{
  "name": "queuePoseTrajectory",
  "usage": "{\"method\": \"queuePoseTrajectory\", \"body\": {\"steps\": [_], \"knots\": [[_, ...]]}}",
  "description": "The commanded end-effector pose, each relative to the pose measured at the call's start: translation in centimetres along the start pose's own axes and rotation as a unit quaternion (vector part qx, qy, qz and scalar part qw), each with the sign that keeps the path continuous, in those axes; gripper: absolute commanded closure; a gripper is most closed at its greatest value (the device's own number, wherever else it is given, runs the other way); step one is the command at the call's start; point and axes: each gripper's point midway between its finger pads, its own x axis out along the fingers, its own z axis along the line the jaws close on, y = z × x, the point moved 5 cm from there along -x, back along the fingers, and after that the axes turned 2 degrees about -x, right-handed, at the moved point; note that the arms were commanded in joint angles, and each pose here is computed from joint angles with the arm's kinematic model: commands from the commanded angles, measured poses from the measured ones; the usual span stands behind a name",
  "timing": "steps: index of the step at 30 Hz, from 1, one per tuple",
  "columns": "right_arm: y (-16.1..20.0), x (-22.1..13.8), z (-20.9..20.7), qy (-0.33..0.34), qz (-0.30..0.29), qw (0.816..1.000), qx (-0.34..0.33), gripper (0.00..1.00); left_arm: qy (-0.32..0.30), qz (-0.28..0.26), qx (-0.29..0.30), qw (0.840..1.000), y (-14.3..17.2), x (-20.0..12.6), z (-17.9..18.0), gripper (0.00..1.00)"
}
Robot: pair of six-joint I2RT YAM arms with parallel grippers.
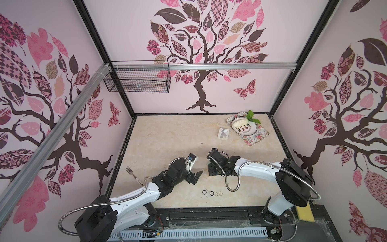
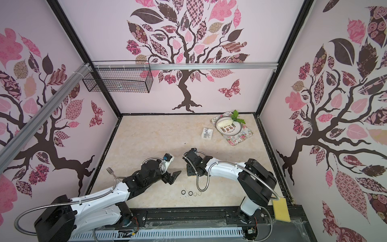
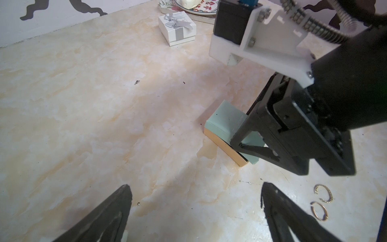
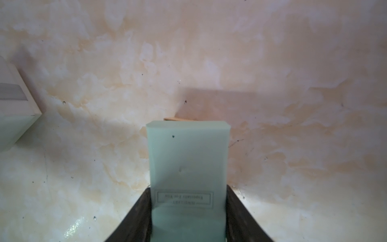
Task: Take the rings out of the lift-off lid box
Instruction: Place the lid on the jewelry box.
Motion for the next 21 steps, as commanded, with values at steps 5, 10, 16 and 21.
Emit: {"method": "queuePoseTrajectory", "body": {"steps": [5,10,16,21], "knots": [[-0.6,0.5,0.5,0.007,-0.004,0.999,0.04,0.42,0.003,0.0,-0.004,1.0,0.8,0.0,0.1,0.02],[-0.6,0.3,0.6,0.005,-0.006,0.999,0.037,0.37,0.002,0.002,-0.005,1.0,0.9,0.0,0.1,0.02],[-1.7,-1.5,1.0,-0.009,-0.027,0.999,0.023,0.19,0.001,0.003,-0.005,1.0,0.9,0.1,0.1,0.02],[-2.8,-4.3,1.4,-0.038,-0.055,0.998,0.004,0.0,0.002,0.008,-0.001,1.0,0.8,0.0,0.1,0.02]]}}
